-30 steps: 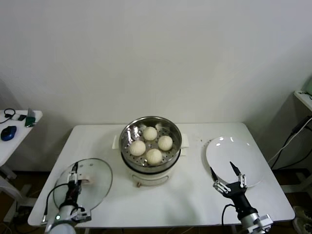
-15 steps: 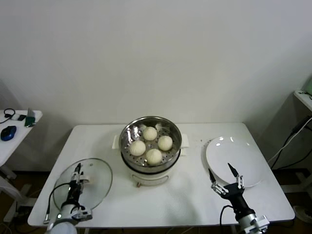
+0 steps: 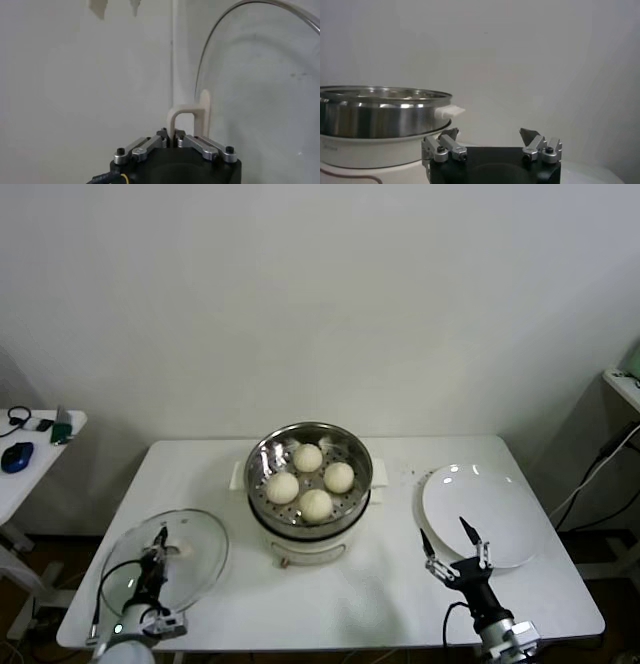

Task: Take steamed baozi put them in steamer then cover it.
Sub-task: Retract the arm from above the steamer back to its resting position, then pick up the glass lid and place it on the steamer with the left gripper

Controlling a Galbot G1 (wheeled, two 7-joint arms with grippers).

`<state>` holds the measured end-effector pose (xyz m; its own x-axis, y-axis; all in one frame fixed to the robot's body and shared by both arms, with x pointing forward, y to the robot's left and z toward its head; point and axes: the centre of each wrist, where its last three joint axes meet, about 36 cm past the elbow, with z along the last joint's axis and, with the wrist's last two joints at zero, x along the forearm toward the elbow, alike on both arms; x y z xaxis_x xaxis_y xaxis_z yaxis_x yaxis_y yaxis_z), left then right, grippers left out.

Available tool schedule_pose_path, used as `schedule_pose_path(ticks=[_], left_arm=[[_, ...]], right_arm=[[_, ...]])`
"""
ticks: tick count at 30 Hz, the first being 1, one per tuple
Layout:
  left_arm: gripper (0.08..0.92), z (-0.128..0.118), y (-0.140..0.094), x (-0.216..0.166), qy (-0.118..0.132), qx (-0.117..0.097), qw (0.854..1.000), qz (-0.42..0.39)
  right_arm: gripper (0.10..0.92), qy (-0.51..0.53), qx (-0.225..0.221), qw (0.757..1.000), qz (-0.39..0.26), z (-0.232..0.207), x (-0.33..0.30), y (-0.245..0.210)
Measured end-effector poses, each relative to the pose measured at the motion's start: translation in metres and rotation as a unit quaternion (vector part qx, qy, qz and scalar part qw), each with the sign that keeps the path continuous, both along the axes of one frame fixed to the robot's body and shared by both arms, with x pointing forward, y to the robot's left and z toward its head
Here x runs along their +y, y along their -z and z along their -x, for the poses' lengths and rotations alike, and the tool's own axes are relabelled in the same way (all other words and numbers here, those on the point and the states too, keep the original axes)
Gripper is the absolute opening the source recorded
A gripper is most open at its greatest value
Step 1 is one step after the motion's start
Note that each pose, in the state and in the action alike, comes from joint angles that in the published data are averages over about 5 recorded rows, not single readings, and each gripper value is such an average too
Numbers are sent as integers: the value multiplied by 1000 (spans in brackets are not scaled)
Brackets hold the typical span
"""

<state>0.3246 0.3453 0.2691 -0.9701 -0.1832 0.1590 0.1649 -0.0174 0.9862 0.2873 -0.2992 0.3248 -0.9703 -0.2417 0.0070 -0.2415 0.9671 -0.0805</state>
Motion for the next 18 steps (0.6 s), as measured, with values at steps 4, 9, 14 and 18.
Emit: schedule_pose_path(ticks=[4,9,14,18], left_arm=[[151,2,-10,2,-6,-11,1000,-3],[151,8,-31,2,-18,-35,999,-12],[151,15,-65,0,-33,-68,997,-28],[151,20,-97,-6,-40,-95,994,-39]], right_arm=[[823,1,-2,1000,4,-4,0,0],[823,3,-5,1000,7,-9,-2,0],[823,3,-7,1000,11,-14,-4,1],[823,3,-8,1000,13,-18,-5,1]])
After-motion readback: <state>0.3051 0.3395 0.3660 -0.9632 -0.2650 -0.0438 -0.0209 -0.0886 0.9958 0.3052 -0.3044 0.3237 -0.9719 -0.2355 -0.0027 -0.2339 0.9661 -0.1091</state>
